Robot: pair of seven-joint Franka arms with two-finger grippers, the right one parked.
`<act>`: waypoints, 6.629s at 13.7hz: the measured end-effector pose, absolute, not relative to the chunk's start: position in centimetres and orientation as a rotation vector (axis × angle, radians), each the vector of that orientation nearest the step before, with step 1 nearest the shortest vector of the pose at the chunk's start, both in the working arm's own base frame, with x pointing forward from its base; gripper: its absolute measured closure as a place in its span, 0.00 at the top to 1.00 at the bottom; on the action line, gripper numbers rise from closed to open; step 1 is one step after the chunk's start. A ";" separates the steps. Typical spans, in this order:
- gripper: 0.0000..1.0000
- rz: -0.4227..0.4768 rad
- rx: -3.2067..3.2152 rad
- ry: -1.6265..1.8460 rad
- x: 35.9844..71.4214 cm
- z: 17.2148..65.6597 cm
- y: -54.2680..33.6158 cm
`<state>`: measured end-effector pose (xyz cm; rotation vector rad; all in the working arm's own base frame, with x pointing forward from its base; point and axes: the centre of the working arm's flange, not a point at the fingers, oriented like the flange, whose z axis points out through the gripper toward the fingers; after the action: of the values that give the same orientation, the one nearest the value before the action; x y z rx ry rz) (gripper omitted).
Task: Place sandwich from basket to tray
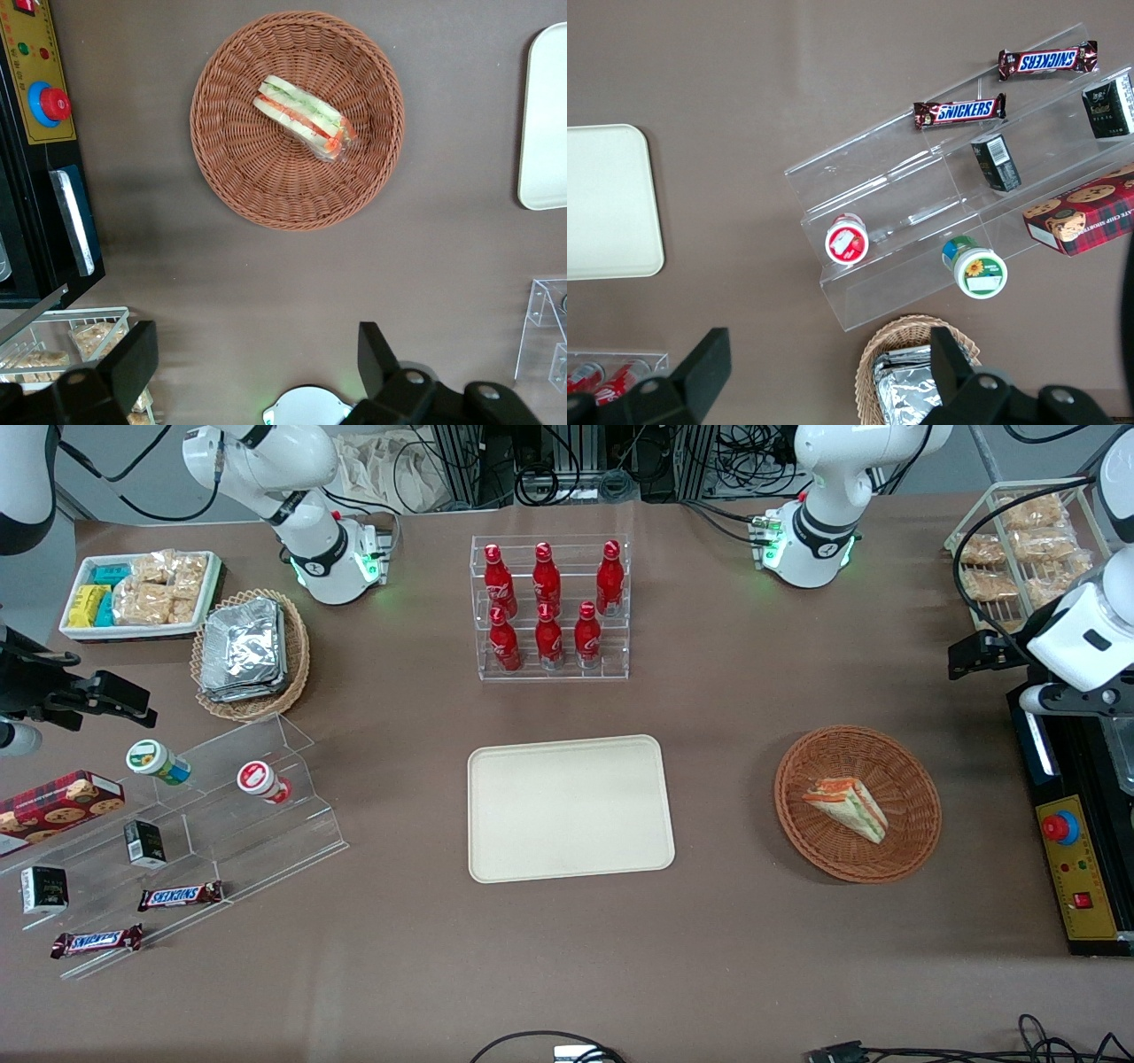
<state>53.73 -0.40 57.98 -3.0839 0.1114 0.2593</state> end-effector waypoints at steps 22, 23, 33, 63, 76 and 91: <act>1.00 0.358 -3.114 -0.373 56.0 53.5 -1.4; 1.00 0.368 -3.112 -0.454 56.7 52.4 -1.5; 1.00 0.534 -2.953 -0.988 62.8 37.5 -0.9; 0.27 0.543 -2.881 -1.223 63.4 24.3 -1.8; 0.16 0.499 -3.184 -0.452 63.2 40.9 -18.0; 0.16 0.580 -3.235 -0.111 61.8 25.9 -35.4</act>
<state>61.77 -35.35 25.93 -3.2349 -0.1114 0.5801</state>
